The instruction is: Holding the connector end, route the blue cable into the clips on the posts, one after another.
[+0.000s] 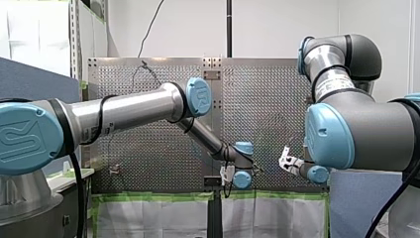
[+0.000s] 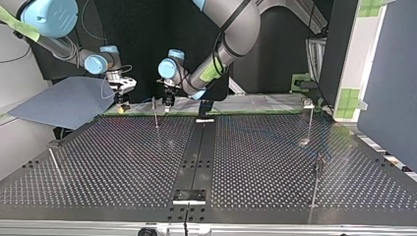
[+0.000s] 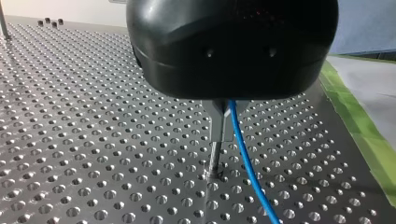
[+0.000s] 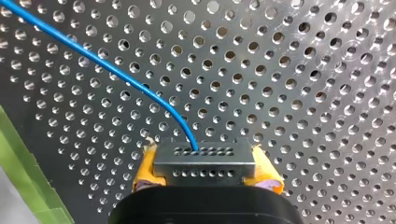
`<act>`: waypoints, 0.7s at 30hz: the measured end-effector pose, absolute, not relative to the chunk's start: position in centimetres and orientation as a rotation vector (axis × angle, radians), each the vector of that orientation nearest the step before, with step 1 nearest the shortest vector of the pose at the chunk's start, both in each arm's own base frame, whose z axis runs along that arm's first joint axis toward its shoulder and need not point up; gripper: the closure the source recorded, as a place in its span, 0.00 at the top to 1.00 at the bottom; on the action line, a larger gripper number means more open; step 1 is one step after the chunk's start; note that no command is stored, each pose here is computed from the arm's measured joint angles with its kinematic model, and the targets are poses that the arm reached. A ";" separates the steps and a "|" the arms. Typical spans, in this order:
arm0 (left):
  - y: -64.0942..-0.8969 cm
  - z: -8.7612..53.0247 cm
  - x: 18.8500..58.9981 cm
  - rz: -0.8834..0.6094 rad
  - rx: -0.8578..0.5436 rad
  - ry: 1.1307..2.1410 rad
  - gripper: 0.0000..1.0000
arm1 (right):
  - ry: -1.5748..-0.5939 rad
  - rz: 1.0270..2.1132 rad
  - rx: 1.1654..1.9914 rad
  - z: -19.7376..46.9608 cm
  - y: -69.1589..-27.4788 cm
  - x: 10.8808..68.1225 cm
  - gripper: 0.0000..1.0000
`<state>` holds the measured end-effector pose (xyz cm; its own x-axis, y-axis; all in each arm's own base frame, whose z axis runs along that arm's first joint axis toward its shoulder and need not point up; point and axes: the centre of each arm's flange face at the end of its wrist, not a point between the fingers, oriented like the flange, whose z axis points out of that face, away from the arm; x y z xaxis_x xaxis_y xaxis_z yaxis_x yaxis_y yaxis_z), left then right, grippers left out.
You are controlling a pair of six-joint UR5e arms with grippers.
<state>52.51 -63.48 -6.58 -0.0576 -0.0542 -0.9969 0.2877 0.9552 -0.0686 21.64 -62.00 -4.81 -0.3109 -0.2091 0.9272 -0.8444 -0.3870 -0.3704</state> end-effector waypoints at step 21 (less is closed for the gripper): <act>-63.3 -8.1 52.9 -0.426 0.159 1.637 0.00 | -1.342 1.753 1.446 -4.7 -62.2 21.8 0.00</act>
